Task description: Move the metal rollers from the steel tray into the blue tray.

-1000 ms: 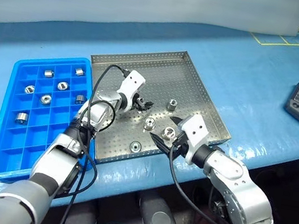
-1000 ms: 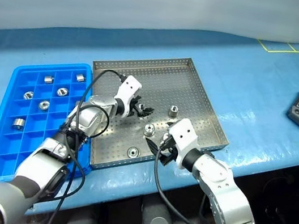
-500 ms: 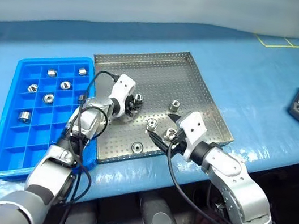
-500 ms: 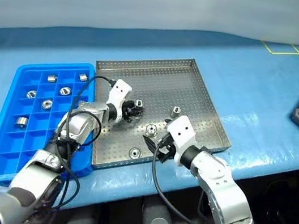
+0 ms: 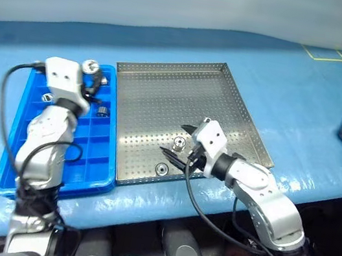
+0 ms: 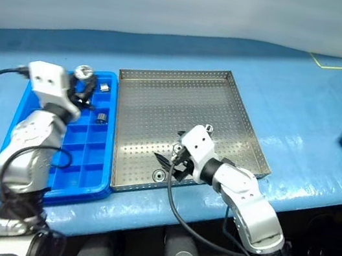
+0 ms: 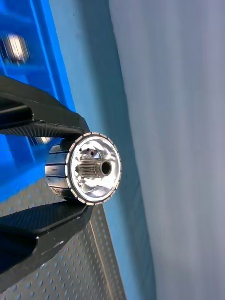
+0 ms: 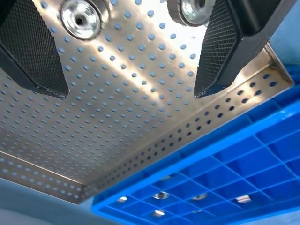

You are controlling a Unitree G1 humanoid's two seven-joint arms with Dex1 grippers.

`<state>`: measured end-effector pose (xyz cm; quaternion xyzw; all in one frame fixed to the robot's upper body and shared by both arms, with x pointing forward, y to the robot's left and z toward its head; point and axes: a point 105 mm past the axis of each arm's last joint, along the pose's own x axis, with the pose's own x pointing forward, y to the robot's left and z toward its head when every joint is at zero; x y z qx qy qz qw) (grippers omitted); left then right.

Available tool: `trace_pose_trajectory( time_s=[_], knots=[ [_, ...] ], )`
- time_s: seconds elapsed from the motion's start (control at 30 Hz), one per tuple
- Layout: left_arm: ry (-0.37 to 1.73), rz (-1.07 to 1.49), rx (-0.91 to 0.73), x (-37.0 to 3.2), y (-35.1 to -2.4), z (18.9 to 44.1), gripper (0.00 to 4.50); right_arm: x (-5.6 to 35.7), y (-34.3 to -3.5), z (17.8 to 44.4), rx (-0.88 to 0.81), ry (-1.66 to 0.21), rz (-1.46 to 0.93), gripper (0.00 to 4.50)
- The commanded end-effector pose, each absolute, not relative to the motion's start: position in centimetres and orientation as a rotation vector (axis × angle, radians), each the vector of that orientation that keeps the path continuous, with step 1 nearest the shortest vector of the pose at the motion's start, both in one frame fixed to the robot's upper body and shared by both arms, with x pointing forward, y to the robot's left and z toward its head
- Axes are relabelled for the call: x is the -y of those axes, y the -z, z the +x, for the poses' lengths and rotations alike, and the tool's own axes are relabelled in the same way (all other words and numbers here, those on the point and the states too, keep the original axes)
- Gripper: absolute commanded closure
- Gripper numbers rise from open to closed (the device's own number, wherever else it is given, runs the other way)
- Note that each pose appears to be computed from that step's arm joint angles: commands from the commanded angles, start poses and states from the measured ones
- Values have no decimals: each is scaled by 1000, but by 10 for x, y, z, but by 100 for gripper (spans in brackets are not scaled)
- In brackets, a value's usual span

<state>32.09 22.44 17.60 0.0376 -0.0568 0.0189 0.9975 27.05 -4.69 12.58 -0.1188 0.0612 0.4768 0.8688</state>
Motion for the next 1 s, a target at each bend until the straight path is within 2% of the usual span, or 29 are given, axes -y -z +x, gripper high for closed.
trace_pose_trajectory(
  time_s=[0.03, 0.23, 0.4, 0.67, 1.0],
  knots=[
    [-96, 115, 139, -234, -187, 295, 284, 30, -135, 265, -75, -1089, -246, 0],
    [-186, 116, 46, -244, -164, 251, 284, 7, -136, 260, -57, -1219, -251, 0],
    [-276, 106, -23, -250, -147, 229, 284, -5, -138, 256, -44, -1297, -252, 0],
    [-337, 52, -133, -250, -119, 212, 284, -18, -136, 246, -42, -1389, -250, 0],
    [-431, 46, -302, -245, -80, 187, 284, -18, -133, 241, -55, -1399, -242, 0]
  ],
)
